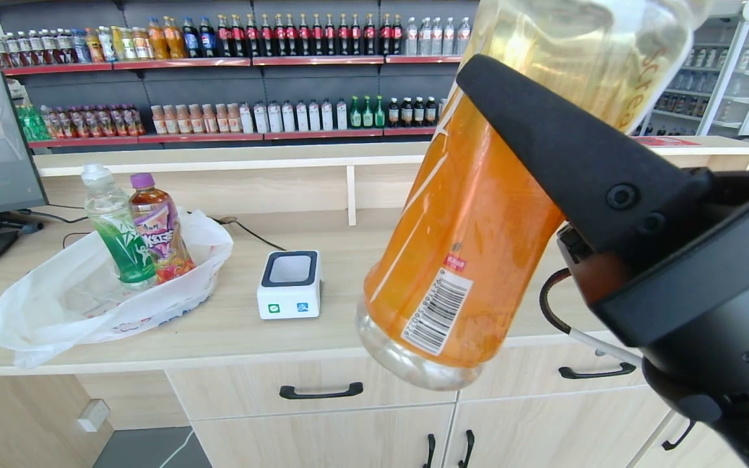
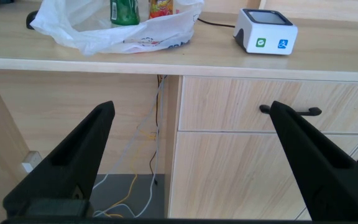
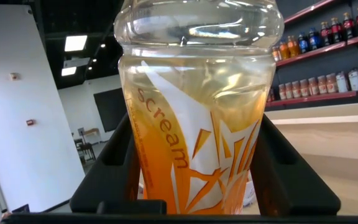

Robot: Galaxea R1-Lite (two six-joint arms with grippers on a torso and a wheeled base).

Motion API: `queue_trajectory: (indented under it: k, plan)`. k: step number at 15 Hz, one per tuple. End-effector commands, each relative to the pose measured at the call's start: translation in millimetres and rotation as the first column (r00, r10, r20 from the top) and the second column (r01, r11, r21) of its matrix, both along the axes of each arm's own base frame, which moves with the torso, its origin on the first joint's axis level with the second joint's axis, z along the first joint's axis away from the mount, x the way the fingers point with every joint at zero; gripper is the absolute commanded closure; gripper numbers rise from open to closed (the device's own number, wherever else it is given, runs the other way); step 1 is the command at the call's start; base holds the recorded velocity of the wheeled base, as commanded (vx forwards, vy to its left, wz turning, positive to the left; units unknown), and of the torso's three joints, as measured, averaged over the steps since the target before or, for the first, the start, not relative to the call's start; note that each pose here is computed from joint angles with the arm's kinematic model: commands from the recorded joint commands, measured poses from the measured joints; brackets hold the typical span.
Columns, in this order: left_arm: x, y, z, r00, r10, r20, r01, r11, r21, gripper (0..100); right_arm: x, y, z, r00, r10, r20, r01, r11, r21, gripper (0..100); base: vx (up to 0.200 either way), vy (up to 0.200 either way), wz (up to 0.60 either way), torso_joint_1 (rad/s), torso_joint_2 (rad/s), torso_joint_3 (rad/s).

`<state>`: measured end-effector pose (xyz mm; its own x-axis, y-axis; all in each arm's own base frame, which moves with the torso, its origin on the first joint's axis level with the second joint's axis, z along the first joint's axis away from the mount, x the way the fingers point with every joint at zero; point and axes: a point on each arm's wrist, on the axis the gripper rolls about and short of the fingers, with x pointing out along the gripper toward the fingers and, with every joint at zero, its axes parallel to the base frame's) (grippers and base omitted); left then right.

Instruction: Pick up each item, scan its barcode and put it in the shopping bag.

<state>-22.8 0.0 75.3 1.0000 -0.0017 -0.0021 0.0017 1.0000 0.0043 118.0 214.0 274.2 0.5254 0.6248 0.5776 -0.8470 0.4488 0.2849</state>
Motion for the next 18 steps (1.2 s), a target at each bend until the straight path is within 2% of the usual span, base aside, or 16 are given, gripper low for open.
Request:
queue_trajectory:
  k: [1, 9, 18]
  plan:
    - [0.0, 0.0, 0.0, 1.0, 0.0, 0.001, 0.0, 1.0, 0.0, 0, 0.4, 0.9, -0.8, 1.0, 0.001, -0.002, -0.001, 1.0, -0.003, 100, 0.0, 0.0, 0.0, 0.0, 0.0, 0.0]
    - [0.0, 0.0, 0.0, 1.0, 0.0, 0.001, 0.0, 1.0, 0.0, 0, 1.3, 2.6, -3.9, 1.0, 0.001, -0.008, -0.001, 1.0, -0.013, 100, 0.0, 0.0, 0.0, 0.0, 0.0, 0.0]
    - [0.0, 0.0, 0.0, 1.0, 0.002, 0.001, -0.002, 1.0, 0.0, 0, 6.3, 2.9, -19.8, 0.997, -0.077, -0.017, 0.075, 0.992, -0.098, 100, 0.0, 0.0, 0.0, 0.0, 0.0, 0.0]
